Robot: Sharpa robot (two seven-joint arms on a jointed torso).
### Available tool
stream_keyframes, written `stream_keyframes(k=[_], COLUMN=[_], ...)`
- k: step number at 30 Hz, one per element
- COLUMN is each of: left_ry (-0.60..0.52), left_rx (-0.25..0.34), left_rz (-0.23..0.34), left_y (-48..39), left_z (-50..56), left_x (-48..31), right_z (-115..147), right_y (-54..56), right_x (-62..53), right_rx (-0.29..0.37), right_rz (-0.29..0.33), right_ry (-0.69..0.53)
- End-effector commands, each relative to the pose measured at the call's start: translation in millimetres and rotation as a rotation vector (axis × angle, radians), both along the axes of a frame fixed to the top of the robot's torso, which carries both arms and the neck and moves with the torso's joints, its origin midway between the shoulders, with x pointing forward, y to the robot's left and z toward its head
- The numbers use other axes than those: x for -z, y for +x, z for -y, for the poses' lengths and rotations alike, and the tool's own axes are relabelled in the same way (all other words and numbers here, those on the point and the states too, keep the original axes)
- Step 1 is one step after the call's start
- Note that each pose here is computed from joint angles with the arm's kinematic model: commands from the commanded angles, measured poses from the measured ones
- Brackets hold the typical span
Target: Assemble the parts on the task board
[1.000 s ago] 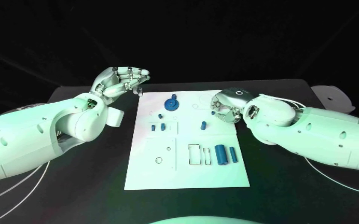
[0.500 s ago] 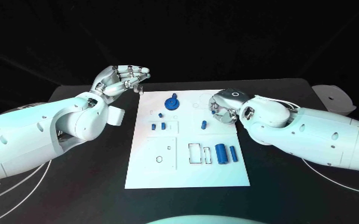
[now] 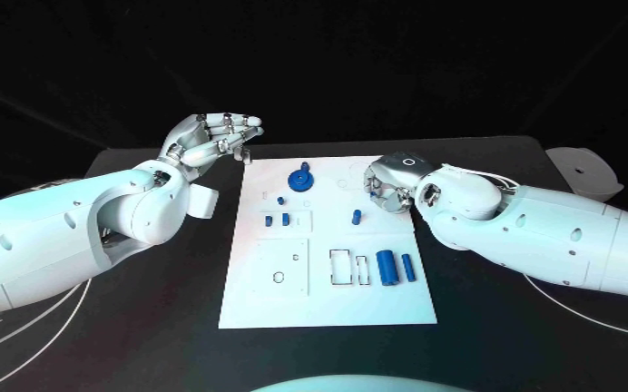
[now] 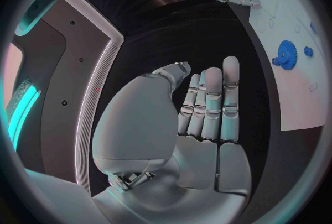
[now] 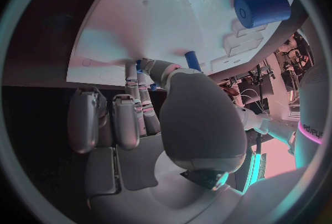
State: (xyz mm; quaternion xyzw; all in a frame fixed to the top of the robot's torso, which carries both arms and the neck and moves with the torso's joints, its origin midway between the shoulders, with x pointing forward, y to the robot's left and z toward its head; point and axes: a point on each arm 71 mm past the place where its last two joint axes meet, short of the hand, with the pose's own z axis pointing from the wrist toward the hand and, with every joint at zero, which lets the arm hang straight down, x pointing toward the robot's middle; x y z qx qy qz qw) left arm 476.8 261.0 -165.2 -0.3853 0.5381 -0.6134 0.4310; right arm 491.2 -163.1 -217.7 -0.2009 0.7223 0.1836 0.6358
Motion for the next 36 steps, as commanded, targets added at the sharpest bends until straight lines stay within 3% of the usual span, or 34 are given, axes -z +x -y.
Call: stream_keyframes(k=[1, 14, 36], left_ry=[-0.02, -0.018, -0.009], left_rx=[0.015, 0.018, 0.023], left_rz=[-0.01, -0.021, -0.043], left_y=[-0.7, -1.4, -1.4], left_z=[2.0, 2.7, 2.4], left_x=[-0.6, -0.1, 1.6], right_z=[2.4, 1.9, -1.3], right_y=[-3.2, -6.5, -12.2], right_x=[15.0, 16.2, 5.6], right_rx=[0.013, 0.017, -0.008], right_rz=[-0.045, -0.012, 0.083], right_ry=[-0.069, -0.122, -0.027])
